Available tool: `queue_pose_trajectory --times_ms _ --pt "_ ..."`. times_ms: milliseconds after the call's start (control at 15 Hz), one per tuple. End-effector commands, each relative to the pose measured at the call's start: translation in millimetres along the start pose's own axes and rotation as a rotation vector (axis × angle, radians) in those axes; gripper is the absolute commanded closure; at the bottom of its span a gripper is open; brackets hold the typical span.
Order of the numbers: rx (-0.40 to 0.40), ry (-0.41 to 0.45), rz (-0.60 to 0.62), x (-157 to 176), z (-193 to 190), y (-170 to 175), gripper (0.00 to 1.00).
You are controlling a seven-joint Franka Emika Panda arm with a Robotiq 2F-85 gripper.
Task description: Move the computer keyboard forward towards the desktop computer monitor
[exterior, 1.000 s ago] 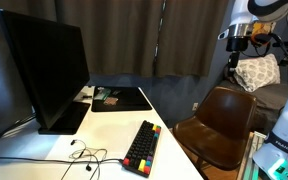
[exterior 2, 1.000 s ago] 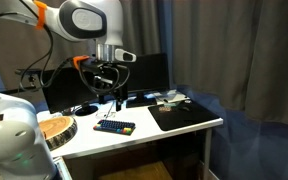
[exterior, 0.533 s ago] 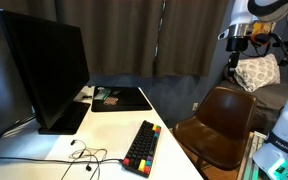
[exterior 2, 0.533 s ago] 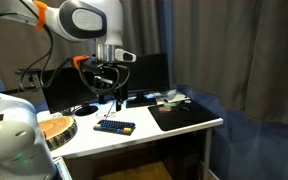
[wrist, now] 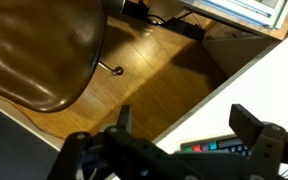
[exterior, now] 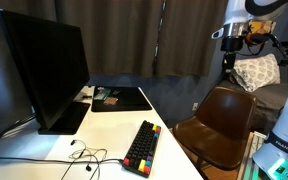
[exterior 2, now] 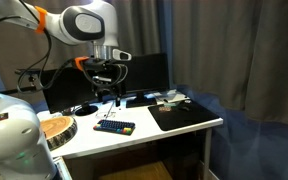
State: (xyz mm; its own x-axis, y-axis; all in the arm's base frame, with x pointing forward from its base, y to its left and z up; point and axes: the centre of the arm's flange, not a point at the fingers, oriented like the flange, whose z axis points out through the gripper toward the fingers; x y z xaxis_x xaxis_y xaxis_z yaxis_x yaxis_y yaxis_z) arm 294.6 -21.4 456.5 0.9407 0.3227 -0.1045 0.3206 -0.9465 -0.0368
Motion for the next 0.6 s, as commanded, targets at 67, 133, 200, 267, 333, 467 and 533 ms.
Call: queue_pose_trajectory --times_ms 67,133,200,267,333,467,533 --pt "-0.092 0.003 -0.122 87.2 21.2 -76.8 0.0" --pt "-0.128 0.009 -0.125 102.9 31.1 -93.5 0.0" --pt "-0.147 0.012 -0.129 114.5 40.3 -105.7 0.0" --pt "-0.152 0.018 -0.12 124.7 51.4 -115.9 0.0" --pt "-0.16 0.02 -0.105 131.4 62.8 -124.0 0.0" --pt "-0.143 0.035 -0.068 137.1 86.9 -136.3 0.0" --pt "-0.131 0.047 -0.053 140.0 99.8 -138.7 0.0"
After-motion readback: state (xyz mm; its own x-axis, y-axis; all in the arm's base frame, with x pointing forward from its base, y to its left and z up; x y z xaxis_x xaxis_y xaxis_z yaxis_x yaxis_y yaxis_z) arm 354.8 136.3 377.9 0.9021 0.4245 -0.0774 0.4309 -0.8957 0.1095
